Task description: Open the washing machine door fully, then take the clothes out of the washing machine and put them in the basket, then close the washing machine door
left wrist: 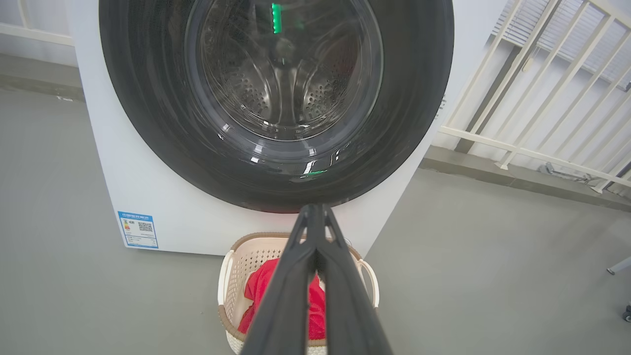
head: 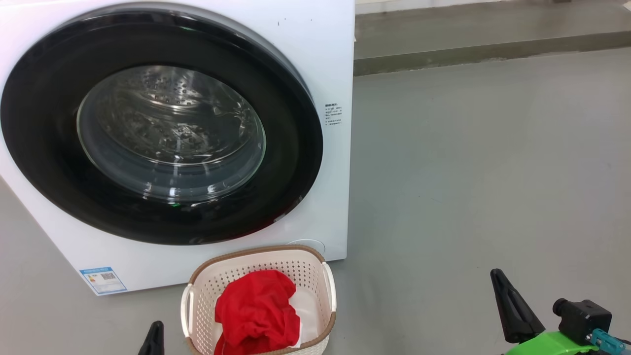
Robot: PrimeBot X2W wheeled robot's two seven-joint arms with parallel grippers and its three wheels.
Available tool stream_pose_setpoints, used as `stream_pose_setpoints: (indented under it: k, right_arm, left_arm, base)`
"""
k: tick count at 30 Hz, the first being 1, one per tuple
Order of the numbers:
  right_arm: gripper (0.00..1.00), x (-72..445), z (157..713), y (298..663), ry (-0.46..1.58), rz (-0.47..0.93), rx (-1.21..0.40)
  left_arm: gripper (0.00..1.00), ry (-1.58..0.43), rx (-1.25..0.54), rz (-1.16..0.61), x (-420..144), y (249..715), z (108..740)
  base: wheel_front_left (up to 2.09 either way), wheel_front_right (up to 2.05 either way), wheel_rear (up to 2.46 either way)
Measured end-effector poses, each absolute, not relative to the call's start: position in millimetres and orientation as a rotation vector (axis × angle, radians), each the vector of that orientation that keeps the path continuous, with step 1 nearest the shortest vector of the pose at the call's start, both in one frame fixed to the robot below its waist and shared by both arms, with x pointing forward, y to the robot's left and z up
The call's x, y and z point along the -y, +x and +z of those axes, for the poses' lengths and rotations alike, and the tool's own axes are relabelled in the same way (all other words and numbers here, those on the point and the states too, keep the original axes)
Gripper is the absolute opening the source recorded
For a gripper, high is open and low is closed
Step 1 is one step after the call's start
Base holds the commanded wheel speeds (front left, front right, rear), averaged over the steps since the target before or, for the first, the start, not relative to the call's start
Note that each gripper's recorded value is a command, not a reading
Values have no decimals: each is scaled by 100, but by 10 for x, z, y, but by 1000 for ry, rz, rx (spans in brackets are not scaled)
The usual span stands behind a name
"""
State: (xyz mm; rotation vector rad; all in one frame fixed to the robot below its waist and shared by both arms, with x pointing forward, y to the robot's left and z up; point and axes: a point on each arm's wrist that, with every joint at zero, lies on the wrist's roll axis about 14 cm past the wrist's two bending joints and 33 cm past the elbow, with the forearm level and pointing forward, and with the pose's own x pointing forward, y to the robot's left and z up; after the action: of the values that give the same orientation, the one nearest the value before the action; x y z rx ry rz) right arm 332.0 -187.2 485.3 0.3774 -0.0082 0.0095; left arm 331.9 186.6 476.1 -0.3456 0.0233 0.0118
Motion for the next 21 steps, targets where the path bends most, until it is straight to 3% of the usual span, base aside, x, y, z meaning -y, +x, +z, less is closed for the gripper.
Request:
stream_pose_setpoints:
  k: [21]
  right_arm:
    - [0,1964,4771,3366,591,-46,-33]
  left_arm:
    - [0,-575,-47,53,-1911,3388,4731]
  base:
    - [0,0,0]
